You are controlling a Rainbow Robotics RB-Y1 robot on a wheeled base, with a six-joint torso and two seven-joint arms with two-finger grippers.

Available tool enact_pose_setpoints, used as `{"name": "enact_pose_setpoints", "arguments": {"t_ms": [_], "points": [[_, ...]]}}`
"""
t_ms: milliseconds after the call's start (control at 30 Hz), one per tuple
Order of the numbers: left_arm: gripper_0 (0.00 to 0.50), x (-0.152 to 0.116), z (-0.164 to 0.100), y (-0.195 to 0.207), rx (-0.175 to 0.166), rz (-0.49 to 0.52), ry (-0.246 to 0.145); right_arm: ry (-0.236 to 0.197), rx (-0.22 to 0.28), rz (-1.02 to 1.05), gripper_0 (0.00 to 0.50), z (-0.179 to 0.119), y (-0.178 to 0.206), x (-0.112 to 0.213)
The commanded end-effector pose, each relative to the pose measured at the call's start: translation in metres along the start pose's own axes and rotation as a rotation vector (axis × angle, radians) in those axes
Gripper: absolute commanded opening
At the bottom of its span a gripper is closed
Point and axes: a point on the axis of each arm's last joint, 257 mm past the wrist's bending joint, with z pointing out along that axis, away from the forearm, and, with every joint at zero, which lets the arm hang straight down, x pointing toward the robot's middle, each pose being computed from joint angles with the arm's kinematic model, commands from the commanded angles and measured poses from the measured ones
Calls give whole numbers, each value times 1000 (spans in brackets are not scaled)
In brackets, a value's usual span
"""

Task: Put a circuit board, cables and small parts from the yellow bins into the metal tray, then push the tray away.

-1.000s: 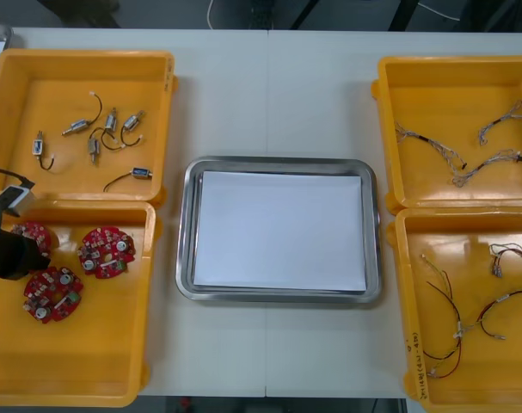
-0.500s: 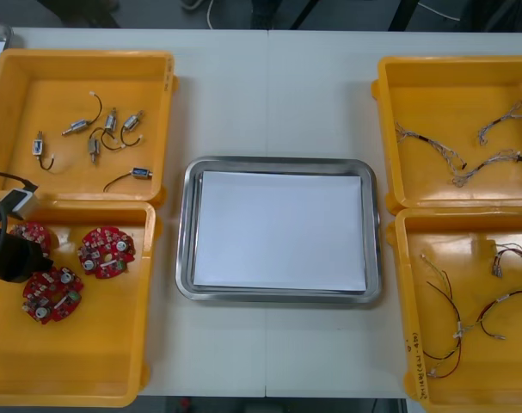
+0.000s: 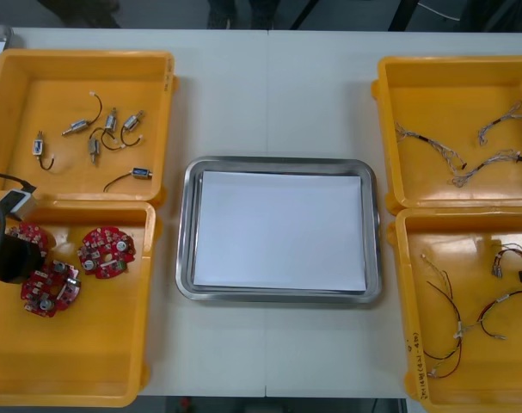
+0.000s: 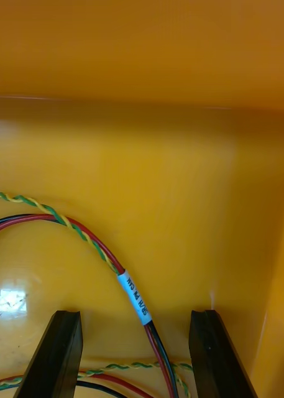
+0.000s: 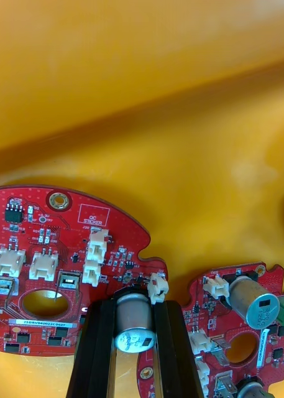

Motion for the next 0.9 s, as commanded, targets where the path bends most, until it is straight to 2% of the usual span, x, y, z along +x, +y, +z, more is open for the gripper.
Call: {"name": "enact_pose_setpoints", "arguments": {"t_ms": [33,300,633,733,800,867,900], "points": [[0,12,-7,12,-29,58,28,-15,15,-62,500,-5,-5,-14],[0,0,-30,12,-24,65,9,-5,11,-55,500,-2,-5,-9],[1,-10,-70,0,-7,91,4,-4,5,-50,500,3,-4,-6],[0,-13,-80,-7,-4,107,3,-1,3,-51,428,3,-4,-5],[1,-15,-87,-13,-3,124,3,0,4,-53,349,3,-4,-5],[0,-18,-93,-19,-6,136,0,-1,2,-52,253,3,-4,-5],[0,-19,-97,-24,-8,133,3,-2,0,-53,169,3,-3,-5]]}}
